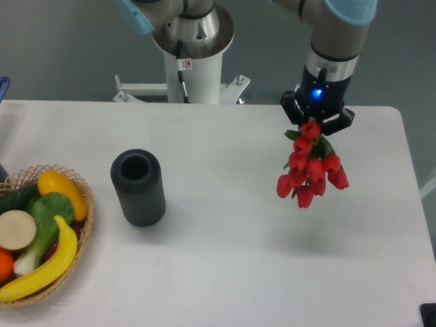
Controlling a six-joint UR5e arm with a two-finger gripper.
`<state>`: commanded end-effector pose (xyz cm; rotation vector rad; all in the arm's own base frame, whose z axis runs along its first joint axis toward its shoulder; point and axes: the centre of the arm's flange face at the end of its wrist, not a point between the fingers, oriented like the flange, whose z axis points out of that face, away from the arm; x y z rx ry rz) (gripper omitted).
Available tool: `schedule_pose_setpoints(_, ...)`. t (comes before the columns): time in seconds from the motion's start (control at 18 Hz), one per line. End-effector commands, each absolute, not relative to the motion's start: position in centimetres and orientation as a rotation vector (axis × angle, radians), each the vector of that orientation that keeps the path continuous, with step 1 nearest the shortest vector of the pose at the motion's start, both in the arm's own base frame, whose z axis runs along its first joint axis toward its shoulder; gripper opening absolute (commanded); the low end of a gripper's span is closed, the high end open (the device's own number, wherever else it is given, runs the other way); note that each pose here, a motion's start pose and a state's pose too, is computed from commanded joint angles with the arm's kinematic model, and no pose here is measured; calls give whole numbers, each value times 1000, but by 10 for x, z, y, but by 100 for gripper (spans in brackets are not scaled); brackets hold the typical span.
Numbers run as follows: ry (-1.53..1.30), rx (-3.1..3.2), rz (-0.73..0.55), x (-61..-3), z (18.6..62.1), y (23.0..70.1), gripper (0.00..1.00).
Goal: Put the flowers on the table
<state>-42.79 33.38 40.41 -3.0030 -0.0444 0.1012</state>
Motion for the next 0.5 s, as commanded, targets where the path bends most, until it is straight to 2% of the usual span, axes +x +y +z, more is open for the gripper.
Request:
schedule_pose_setpoints(0.22, -12, -3016, 56, -433, 383, 352, 10)
schedule_pose_setpoints(0.5, -35, -3041, -30, -434, 346, 373, 17)
